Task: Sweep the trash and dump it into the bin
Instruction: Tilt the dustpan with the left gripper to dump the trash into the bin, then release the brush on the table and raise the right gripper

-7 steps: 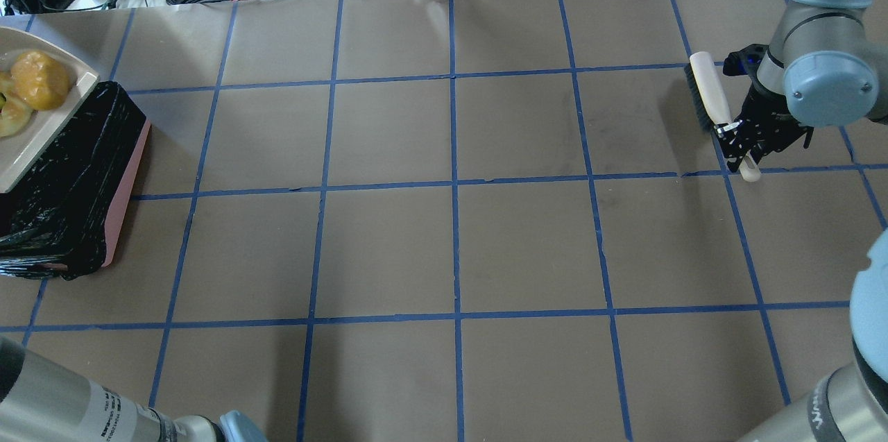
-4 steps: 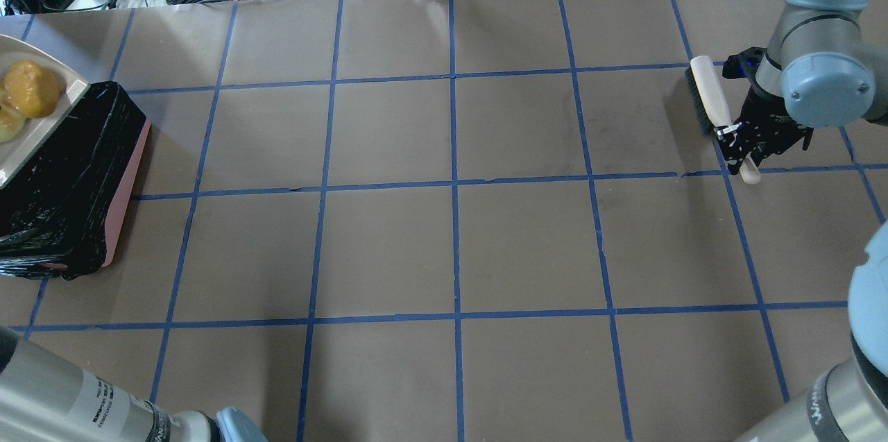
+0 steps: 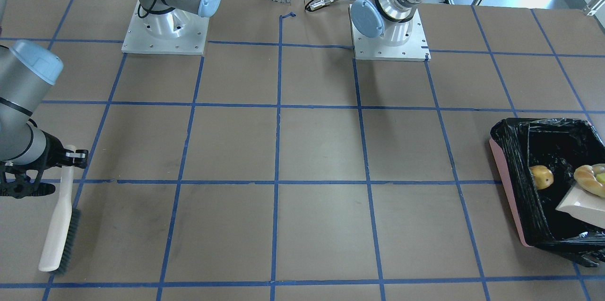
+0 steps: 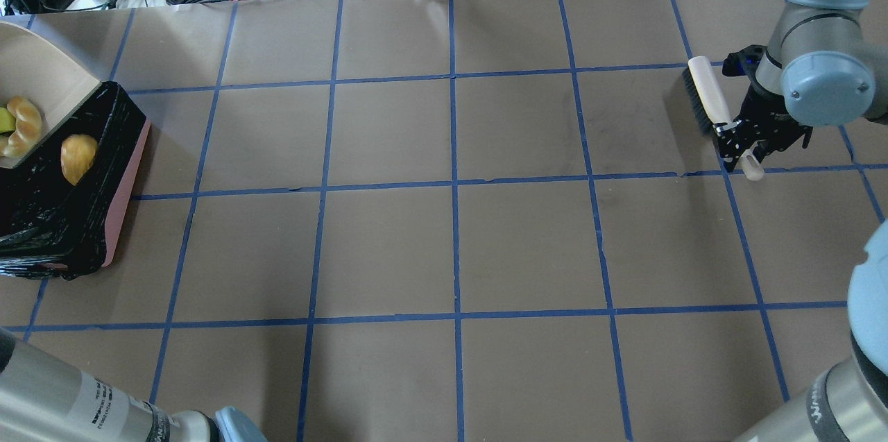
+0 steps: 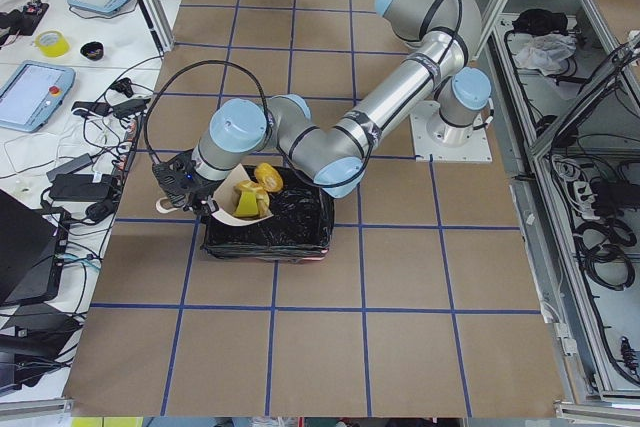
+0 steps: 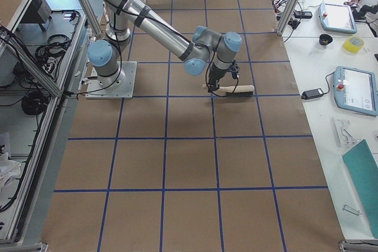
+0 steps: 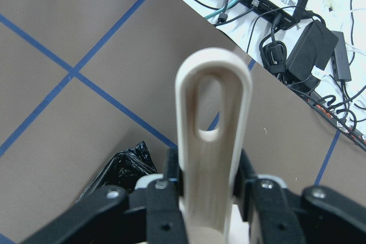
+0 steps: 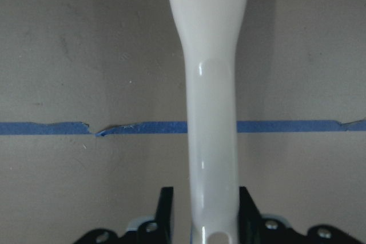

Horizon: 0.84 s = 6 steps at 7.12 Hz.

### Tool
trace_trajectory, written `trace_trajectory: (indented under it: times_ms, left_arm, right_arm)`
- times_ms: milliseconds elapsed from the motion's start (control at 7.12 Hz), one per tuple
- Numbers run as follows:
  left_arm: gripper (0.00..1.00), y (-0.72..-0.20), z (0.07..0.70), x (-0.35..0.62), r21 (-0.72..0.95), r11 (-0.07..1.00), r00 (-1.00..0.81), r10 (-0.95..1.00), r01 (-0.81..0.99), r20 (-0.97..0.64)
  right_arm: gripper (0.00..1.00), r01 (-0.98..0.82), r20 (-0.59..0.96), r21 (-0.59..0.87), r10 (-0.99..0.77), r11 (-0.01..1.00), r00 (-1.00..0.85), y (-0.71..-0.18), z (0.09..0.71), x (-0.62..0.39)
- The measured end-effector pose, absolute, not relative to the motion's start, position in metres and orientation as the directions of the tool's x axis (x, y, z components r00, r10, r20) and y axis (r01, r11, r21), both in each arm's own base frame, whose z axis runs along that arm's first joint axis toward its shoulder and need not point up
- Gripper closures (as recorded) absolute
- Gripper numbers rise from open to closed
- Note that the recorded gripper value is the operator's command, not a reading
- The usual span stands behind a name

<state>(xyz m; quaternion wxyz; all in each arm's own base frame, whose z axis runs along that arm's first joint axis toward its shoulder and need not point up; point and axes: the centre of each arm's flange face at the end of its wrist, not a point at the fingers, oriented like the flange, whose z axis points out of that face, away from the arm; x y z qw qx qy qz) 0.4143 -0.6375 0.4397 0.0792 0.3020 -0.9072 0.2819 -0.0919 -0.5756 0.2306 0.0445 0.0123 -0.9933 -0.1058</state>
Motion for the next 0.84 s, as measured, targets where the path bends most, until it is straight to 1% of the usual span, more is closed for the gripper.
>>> trace_trajectory:
  times_ms: [281,421,843]
  left_arm:
    - [1.0,-0.628,0.448,0.422,-0.53,0.676,-0.859,-0.396,-0.512,0.325]
    - [1.0,-0.624,0.456,0.419,-0.556,0.676,-0.874,-0.353,-0.485,0.333]
    - [1.0,-0.611,0.483,0.383,-0.652,0.667,-0.929,-0.194,-0.36,0.314]
  right_arm:
    - [0.0,-0.013,0.095,0.181,-0.031,0.983,-0.995,-0.578,0.248,-0.091]
    - [0.0,-0.013,0.105,0.145,-0.028,0.989,-0.994,-0.58,0.27,-0.089]
    - [0.0,-0.014,0.12,0.033,-0.017,0.999,-0.993,-0.56,0.368,-0.077]
